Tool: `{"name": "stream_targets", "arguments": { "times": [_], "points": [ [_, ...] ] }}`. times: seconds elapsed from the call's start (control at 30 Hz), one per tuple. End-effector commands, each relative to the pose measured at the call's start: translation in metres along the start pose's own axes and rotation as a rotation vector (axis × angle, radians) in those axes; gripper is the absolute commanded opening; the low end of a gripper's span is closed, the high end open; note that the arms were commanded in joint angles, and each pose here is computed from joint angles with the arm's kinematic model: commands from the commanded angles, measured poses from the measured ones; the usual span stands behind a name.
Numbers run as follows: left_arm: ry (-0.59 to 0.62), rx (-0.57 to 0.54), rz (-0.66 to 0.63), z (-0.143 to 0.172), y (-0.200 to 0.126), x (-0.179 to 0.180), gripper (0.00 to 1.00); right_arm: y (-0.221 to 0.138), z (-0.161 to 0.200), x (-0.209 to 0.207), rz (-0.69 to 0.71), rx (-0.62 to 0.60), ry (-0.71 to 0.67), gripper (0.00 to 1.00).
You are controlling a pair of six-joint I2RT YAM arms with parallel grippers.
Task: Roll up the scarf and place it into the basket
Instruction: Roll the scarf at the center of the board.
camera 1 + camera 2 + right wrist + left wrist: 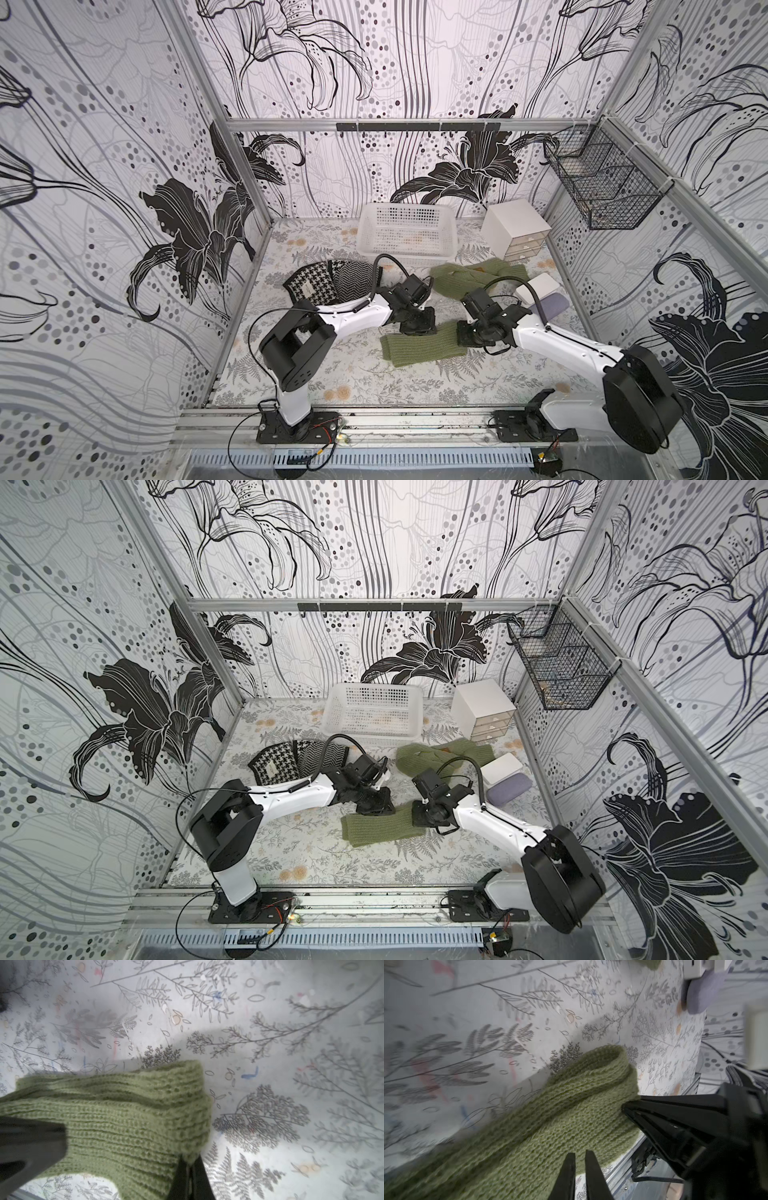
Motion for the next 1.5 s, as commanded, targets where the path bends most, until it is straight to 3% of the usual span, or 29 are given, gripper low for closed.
{"name": "stream_targets", "arguments": {
  "times": [0.0, 0.53, 0.73, 0.93, 1.07, 1.17, 1.23, 1.37, 1.47],
  "points": [
    [0.026, 0.016, 0.046, -0.007, 0.014, -0.01, 0.11, -0.008, 0.015, -0.009, 0.047, 0.046, -0.015, 0.0],
    [-0.027, 0.023, 0.046, -0.012, 0.046, 0.009, 0.07, -0.009, -0.014, 0.031, -0.232, -0.056, 0.002, 0.0],
    [-0.048, 0.024, 0.035, -0.011, 0.048, 0.016, 0.07, 0.008, -0.015, 0.054, -0.271, -0.017, -0.026, 0.0],
    [-0.129, -0.078, 0.04, -0.027, 0.012, 0.031, 0.09, 0.027, -0.007, 0.058, -0.269, 0.009, -0.003, 0.0],
    [-0.153, -0.181, -0.112, -0.037, -0.033, 0.051, 0.15, 0.027, -0.006, 0.057, -0.256, 0.01, -0.003, 0.0],
    [-0.161, -0.188, -0.117, -0.036, -0.045, 0.055, 0.16, 0.034, -0.006, 0.058, -0.255, 0.025, -0.006, 0.0],
    [-0.159, -0.19, -0.102, -0.034, -0.049, 0.053, 0.17, 0.039, -0.007, 0.059, -0.256, 0.031, -0.006, 0.0],
    [-0.116, -0.146, 0.051, -0.024, -0.05, 0.029, 0.19, 0.044, -0.009, 0.063, -0.265, 0.031, -0.011, 0.0],
    [-0.069, -0.095, 0.084, -0.011, -0.042, 0.012, 0.26, 0.046, -0.01, 0.064, -0.264, 0.032, -0.011, 0.0]
  ]
}}
Point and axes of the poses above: each gripper's point midway between its finger pads, its own y axis out along the fingers, its own x axis along the line the jaws close on, z = x × y, the point moved 6 cm from there along -y, back along the fingers, and after that the axes turned 15 degrees about -y, right-handed, at the moved point
